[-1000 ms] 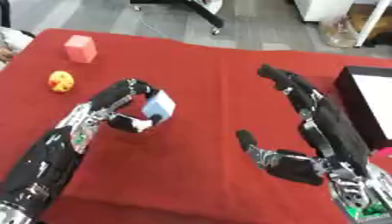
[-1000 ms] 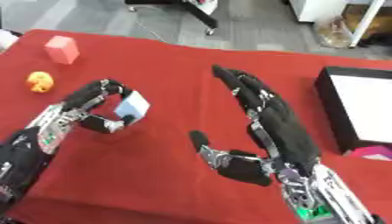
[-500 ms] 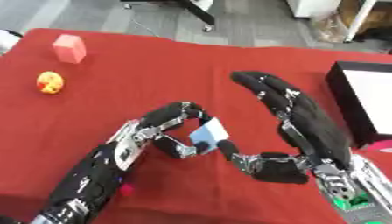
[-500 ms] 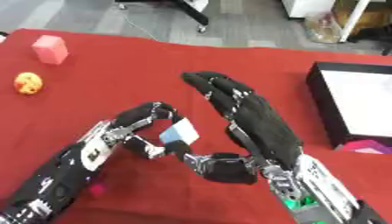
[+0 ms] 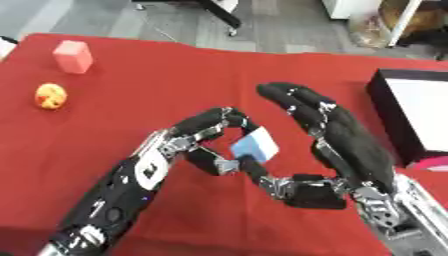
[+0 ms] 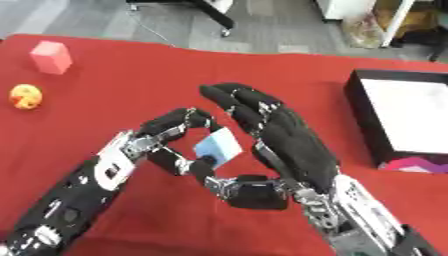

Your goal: Pick up the objects with one hand, pass them to the other hand, and then place them into the box on the other side of the table.

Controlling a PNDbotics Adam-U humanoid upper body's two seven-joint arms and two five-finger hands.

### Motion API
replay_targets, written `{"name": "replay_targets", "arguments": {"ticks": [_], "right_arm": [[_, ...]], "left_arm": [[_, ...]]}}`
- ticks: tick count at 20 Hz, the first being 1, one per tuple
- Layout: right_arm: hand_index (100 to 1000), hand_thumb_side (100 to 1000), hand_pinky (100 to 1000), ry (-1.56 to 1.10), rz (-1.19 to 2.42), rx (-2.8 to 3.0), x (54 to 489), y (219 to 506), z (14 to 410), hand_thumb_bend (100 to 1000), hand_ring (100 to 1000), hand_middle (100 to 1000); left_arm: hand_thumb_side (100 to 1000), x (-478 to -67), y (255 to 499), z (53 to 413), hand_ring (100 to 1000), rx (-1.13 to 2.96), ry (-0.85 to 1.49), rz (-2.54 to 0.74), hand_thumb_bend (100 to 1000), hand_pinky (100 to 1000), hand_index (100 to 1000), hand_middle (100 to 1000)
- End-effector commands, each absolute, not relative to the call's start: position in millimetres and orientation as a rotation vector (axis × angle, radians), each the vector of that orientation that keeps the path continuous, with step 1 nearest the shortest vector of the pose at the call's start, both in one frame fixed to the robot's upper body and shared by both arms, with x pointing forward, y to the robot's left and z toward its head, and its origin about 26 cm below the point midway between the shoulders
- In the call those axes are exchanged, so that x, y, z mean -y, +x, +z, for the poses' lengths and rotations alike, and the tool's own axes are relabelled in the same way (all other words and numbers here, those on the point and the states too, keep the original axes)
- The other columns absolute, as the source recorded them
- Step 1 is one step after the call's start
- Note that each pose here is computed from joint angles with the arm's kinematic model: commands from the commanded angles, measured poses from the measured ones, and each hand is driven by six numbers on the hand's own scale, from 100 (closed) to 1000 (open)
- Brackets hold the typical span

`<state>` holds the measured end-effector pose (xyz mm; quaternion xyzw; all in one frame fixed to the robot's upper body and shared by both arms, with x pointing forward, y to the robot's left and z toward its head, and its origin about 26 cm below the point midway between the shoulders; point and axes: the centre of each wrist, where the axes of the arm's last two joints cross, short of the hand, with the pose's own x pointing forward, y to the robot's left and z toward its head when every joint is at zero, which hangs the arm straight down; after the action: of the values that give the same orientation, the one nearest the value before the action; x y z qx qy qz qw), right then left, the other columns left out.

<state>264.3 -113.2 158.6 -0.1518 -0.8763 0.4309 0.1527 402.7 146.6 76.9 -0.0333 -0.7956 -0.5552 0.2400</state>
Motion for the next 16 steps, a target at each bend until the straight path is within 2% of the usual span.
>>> {"name": "replay_targets", "arguments": {"ticks": [1,16], "right_arm": [[967,420,757,-0.459,1.232,2.535,115.3,262.4,164.4,337,877,841],[961,414,756,-0.537,1.249,2.525,117.4,263.0,163.3,369,858,837]], "left_arm": [[709,-146.6,404.2,101.8,553,2.201,-0.097,-1.49,100,666,551,458],[736,-167.9,399.1,137.7,553,2.026,-0.268,-1.403,100,661,550,458]]}}
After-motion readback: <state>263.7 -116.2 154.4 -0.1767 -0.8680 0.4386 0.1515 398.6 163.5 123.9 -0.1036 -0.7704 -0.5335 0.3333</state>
